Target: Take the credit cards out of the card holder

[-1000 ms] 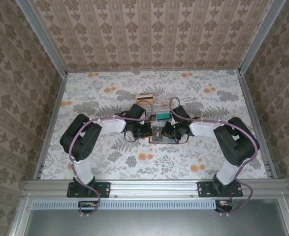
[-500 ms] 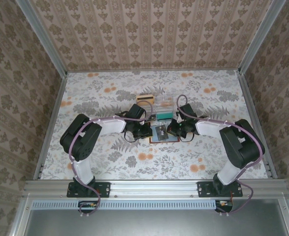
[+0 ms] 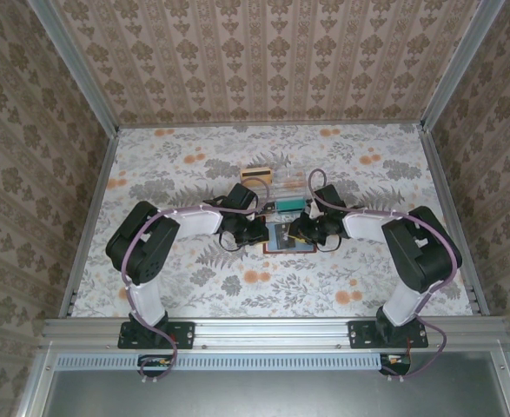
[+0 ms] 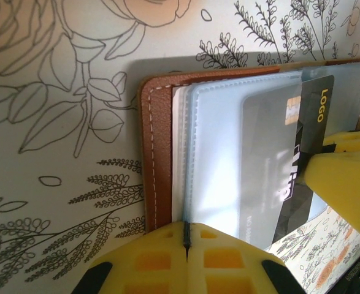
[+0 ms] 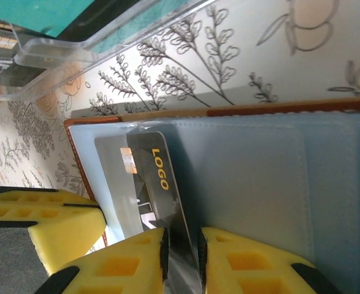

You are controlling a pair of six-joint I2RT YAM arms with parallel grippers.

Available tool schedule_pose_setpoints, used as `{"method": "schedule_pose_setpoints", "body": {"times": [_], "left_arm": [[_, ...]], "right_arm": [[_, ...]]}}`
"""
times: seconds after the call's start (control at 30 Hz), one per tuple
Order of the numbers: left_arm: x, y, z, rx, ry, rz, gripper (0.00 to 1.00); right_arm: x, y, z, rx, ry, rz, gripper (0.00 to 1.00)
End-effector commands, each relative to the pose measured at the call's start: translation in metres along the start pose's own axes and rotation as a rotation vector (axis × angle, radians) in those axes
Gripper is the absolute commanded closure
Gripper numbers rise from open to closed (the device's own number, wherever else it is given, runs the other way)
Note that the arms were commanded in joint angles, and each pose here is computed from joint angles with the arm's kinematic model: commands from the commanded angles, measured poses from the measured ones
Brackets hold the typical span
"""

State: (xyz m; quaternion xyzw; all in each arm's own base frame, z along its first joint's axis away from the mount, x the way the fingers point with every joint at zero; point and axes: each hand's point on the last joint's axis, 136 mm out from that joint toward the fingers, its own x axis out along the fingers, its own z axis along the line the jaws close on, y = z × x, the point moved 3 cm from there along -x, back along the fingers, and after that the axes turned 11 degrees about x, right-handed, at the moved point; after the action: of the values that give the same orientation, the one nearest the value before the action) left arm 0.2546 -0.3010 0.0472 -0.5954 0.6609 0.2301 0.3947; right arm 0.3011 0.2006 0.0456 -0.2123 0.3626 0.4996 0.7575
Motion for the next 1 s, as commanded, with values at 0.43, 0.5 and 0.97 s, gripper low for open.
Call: {"method": "schedule_pose_setpoints", "body": {"times": [0.43,0.5,0.97], "left_arm": [[0.004,0.022,0.02,-0.03,-0.084,0.074,1.0],[0.003,0.023,0.021,-0.031,-0.089,0.075,1.0],[-0.006,0.022,0.016,-0.01,-0.081,0.061,1.0]], "right_arm": [[-0.007,0.008,-0.022,-0.028,0.053,0.012,1.0],[-0.013,0.007,-0.028,-0.021,0.06,0.001,1.0],[-0.066,-0.001,-0.042,-0.048,0.051,-0.081,1.0]]}}
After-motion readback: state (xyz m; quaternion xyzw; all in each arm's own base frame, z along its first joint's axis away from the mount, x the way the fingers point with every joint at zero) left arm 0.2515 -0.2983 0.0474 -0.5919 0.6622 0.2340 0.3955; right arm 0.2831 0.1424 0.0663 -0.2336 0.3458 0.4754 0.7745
